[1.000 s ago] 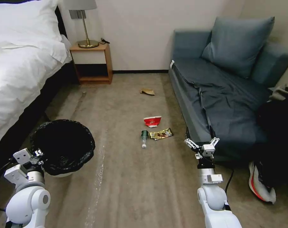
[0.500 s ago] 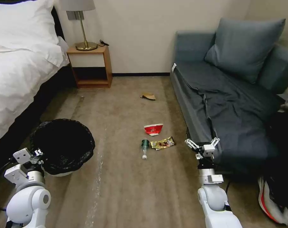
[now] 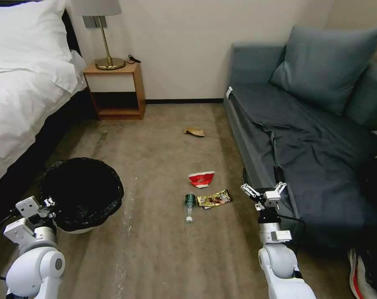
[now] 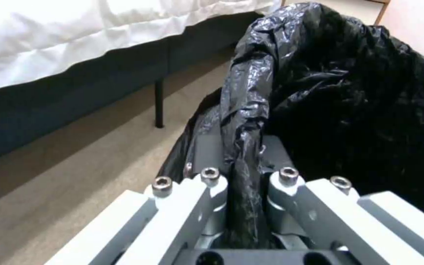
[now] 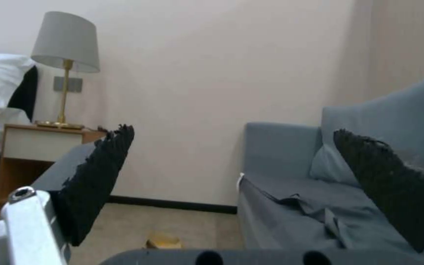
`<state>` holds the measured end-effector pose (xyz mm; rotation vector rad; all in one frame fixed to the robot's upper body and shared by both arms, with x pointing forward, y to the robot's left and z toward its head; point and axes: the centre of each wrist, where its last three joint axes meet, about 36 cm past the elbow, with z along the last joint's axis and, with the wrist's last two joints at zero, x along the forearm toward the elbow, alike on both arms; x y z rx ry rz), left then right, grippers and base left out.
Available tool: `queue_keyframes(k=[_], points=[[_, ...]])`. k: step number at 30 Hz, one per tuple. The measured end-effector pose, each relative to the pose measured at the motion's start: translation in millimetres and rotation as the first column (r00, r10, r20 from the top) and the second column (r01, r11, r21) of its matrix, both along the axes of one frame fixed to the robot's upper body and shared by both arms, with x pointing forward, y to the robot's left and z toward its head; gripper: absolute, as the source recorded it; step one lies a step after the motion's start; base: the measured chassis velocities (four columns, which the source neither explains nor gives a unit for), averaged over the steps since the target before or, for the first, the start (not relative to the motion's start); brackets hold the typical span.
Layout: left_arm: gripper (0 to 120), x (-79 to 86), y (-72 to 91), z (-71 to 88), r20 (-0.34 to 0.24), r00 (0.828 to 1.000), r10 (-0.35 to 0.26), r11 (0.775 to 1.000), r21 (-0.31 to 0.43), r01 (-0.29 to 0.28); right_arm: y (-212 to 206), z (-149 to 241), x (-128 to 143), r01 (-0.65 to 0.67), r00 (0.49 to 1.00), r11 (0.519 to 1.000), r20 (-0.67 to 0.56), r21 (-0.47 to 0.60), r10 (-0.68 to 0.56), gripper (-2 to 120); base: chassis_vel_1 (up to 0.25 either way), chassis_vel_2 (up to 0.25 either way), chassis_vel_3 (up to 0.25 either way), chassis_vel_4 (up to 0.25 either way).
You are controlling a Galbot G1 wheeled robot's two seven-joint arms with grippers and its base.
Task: Pick up the trash bin, then pick up the garbage on the floor and place it into the trash bin.
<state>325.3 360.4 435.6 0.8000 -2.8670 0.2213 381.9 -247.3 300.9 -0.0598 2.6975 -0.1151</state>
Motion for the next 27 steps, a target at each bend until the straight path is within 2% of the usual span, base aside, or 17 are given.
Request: queue_keyframes(k=[21, 23, 27], points=[[5, 3.1, 2.1, -6.6, -0.012, 1.0, -0.005, 1.0, 0.015, 0.005, 1, -6, 5, -0.016, 1.0, 1.0, -0.002, -0.003, 0.016, 100, -0.127, 0.126, 0.127, -0.133], [5, 2.0, 2.8, -10.8, -0.02, 1.0, -0.008, 1.0, 0.019, 0.008, 2, -9, 10, -0.038, 0.998, 0.999, 0.047, -0.02, 0.039, 100, -0.12, 0.131, 0.127, -0.126], [5, -0.4, 3.1, -16.5, -0.039, 0.999, -0.005, 1.0, 0.022, 0.005, 2, -11, 5, -0.071, 0.996, 0.996, 0.05, -0.048, 0.073, 100, -0.112, 0.125, 0.108, -0.106]])
